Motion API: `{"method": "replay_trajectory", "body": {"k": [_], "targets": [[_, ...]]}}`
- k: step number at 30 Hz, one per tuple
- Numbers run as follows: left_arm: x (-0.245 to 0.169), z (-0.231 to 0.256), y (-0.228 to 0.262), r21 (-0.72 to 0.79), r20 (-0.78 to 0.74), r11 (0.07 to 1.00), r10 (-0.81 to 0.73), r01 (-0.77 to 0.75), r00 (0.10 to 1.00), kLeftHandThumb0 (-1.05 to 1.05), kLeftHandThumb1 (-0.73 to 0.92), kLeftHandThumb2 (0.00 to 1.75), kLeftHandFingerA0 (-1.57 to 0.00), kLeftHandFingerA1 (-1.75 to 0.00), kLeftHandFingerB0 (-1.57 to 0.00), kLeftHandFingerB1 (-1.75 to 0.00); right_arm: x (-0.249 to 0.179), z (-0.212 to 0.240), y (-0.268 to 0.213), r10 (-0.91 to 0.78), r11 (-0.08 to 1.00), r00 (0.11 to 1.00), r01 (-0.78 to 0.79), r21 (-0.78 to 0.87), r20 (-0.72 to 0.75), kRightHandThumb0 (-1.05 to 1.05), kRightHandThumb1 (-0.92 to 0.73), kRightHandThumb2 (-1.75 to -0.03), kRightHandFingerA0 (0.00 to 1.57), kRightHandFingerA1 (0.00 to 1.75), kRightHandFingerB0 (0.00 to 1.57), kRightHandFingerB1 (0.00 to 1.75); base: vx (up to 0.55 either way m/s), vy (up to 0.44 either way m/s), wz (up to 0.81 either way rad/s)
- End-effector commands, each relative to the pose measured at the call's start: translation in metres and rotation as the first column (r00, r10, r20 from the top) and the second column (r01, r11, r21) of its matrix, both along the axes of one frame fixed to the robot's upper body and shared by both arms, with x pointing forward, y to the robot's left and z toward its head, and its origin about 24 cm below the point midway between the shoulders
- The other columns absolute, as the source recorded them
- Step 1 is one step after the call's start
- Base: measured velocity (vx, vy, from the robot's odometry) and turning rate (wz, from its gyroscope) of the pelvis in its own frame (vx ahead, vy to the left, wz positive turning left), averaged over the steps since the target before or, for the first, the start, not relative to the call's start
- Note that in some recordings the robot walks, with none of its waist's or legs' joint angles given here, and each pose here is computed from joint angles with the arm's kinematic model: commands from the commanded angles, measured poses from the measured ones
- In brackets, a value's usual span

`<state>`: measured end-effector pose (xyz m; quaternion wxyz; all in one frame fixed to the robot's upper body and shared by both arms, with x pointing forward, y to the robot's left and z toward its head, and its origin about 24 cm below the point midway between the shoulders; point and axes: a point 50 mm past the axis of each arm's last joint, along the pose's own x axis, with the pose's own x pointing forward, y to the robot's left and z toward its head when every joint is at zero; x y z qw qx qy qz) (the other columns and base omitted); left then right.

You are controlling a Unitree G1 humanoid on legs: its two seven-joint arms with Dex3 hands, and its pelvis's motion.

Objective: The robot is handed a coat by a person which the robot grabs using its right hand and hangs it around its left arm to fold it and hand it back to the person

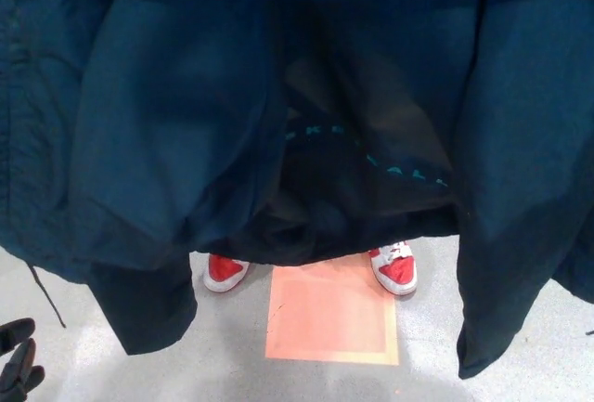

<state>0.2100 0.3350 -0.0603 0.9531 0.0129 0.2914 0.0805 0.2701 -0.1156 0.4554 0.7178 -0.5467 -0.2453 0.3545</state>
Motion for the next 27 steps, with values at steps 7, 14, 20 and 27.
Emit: {"method": "replay_trajectory", "body": {"k": [7,14,20,27], "targets": [[-0.005,0.000,0.005,-0.080,0.005,0.995,0.057,-0.057,0.998,-0.62,0.82,0.65,-0.33,-0.37,-0.30,-0.34,0.044,-0.026,0.045,-0.217,0.920,0.924,0.086,-0.383,-0.315,-0.94,-0.58,-0.95,0.00,0.08,0.00,0.00,0.00,0.000,0.00],[-0.018,-0.005,0.007,-0.078,-0.008,0.997,0.019,-0.019,1.000,-0.61,0.84,0.65,-0.32,-0.37,-0.27,-0.33,0.073,-0.071,0.055,-0.297,0.841,0.883,0.061,-0.537,-0.364,-0.97,-0.62,-0.99,0.00,0.06,0.00,0.00,0.00,0.000,0.00],[-0.020,-0.006,0.006,-0.084,-0.009,0.996,0.017,-0.017,1.000,-0.63,0.83,0.65,-0.33,-0.37,-0.27,-0.34,0.086,-0.099,0.055,-0.300,0.794,0.892,0.037,-0.607,-0.338,-1.01,-0.66,-1.01,0.03,0.07,0.12,0.12,0.00,0.000,0.00],[-0.020,-0.005,0.006,-0.072,-0.001,0.997,0.001,-0.001,1.000,-0.64,0.85,0.65,-0.33,-0.39,-0.25,-0.34,0.096,-0.128,0.058,-0.341,0.725,0.888,0.040,-0.688,-0.308,-0.91,-0.60,-1.00,0.00,0.16,0.07,0.16,0.00,0.000,0.00]]}}
